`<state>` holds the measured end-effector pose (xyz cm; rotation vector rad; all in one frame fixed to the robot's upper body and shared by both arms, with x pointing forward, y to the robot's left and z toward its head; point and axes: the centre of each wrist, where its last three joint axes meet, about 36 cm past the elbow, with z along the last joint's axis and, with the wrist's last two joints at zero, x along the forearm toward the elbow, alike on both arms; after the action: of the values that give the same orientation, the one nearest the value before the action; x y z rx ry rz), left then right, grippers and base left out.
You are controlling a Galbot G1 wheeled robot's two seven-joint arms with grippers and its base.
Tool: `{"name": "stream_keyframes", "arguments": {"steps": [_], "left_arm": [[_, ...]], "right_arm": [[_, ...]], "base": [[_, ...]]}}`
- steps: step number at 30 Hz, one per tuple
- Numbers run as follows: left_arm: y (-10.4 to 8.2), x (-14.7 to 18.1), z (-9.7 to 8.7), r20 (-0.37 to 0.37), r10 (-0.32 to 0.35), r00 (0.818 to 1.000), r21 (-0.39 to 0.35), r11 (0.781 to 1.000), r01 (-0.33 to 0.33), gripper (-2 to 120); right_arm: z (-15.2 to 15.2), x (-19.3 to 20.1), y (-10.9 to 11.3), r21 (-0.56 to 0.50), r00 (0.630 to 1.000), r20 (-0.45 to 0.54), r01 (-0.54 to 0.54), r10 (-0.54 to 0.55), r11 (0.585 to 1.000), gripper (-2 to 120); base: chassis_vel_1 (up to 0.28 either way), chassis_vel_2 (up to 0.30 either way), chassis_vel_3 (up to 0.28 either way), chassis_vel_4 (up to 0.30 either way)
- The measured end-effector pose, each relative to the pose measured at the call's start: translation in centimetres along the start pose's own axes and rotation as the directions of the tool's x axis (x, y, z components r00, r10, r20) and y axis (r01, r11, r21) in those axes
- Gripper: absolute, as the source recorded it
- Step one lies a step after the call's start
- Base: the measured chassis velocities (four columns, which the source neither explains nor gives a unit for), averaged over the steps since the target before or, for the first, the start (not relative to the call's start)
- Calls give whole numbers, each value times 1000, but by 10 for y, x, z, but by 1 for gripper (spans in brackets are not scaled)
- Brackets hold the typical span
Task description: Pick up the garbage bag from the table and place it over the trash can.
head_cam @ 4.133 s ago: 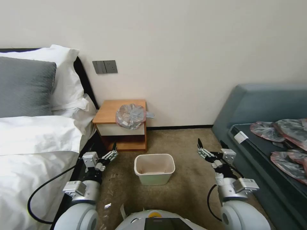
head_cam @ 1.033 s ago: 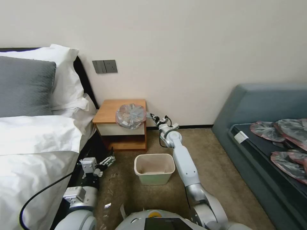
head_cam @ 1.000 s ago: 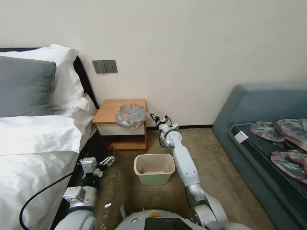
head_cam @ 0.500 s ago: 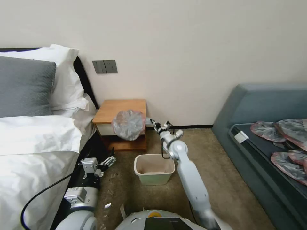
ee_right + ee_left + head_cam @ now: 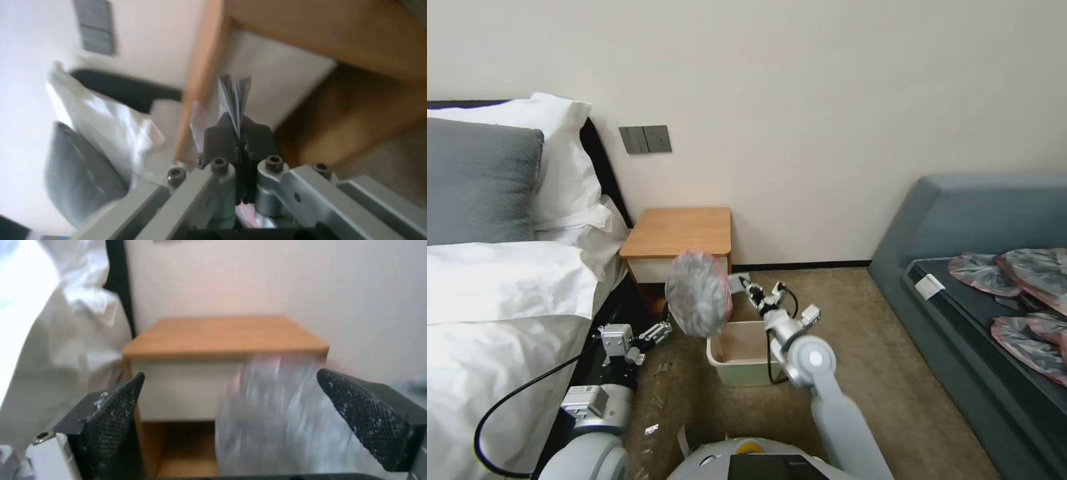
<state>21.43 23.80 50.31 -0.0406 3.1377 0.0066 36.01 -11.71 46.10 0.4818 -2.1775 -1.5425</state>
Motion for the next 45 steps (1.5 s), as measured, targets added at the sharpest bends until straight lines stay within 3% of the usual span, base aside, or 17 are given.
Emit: {"name": "stream_keyframes", "arguments": {"steps": [10,23,26,30,35,40,45], "left_arm": [[4,-7,-5,24,25,999,6,1000,-25,99],[5,-11,-7,37,46,998,12,999,-46,99],[7,-13,-9,39,46,998,14,999,-47,99],[7,-13,-9,35,47,998,18,999,-47,99],[7,-15,-10,31,51,998,23,998,-52,100],[5,-15,-10,26,59,998,26,998,-60,100],[0,-15,-9,-37,40,999,30,999,-38,100]], "right_arm": [[18,29,1,89,995,-19,-97,99,991,0],[29,56,-17,239,982,7,-185,189,953,0],[34,56,-24,262,975,20,-218,221,940,16],[35,55,-26,258,971,33,-239,239,936,24],[35,57,-28,239,957,75,-290,280,927,45],[30,66,-23,232,951,98,-308,293,923,59],[21,85,-11,233,950,133,-307,282,923,81]], "base": [[0,0,0,0],[0,0,0,0],[0,0,0,0],[0,0,0,0],[0,0,0,0],[0,0,0,0],[0,0,0,0]]}}
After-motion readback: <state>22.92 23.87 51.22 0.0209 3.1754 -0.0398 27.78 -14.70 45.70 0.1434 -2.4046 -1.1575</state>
